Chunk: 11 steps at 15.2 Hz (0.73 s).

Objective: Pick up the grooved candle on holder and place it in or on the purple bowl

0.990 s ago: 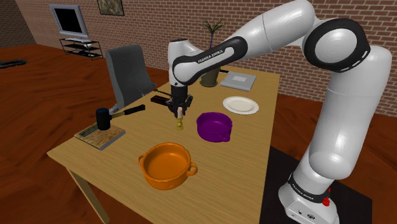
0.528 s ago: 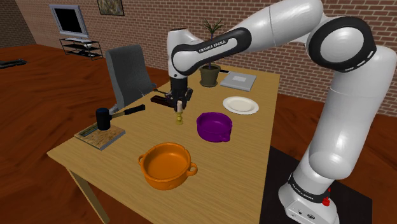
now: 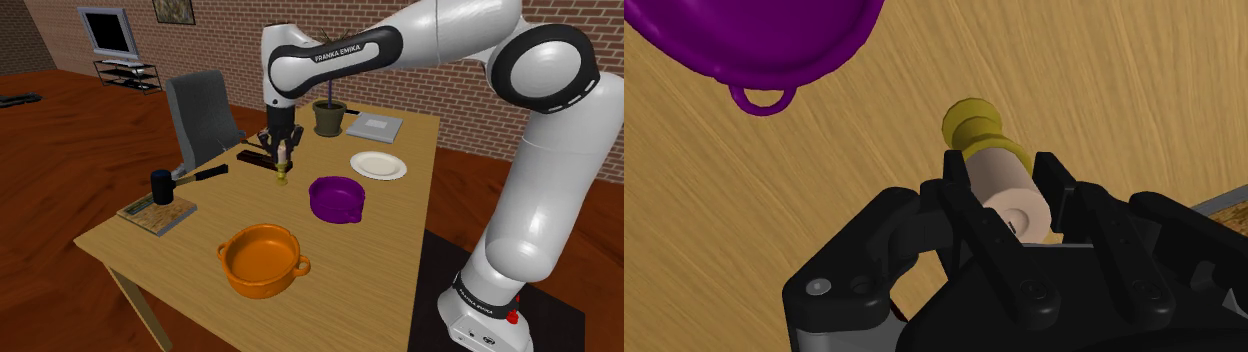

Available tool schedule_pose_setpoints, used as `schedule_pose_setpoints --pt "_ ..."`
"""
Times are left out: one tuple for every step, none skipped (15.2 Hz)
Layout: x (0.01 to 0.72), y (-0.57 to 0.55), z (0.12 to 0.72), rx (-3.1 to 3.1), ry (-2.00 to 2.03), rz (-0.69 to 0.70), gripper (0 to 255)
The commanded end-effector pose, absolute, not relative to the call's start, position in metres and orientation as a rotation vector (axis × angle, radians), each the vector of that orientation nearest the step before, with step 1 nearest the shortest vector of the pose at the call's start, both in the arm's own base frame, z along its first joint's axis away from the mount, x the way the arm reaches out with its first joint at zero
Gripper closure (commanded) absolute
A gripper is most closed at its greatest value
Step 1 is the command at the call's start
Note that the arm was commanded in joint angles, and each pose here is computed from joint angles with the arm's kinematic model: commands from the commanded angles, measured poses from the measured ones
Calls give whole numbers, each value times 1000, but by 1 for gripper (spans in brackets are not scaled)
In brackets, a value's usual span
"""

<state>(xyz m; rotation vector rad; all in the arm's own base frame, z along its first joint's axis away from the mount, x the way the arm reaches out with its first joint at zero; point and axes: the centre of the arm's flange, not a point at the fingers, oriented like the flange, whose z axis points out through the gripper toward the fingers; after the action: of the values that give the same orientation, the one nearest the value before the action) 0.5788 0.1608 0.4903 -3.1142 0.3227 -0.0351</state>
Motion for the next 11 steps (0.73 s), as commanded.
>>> schedule_pose_setpoints --pt "580 160 500 -3115 323 -34 255" --pt "580 160 505 -3115 323 -34 255" --pt "580 160 511 -3115 323 -34 255" --pt "580 160 516 -3115 323 -34 255" --pt "580 160 521 -3115 323 -34 255" --pt "580 160 526 -3115 323 -34 255" --pt "580 160 532 -3115 323 -34 255" --pt "580 160 537 -3115 323 -34 255" --pt "570 151 539 -3115 323 -34 255" --pt "560 143 542 -3115 323 -34 255" --pt "551 134 545 -3115 323 -34 255"
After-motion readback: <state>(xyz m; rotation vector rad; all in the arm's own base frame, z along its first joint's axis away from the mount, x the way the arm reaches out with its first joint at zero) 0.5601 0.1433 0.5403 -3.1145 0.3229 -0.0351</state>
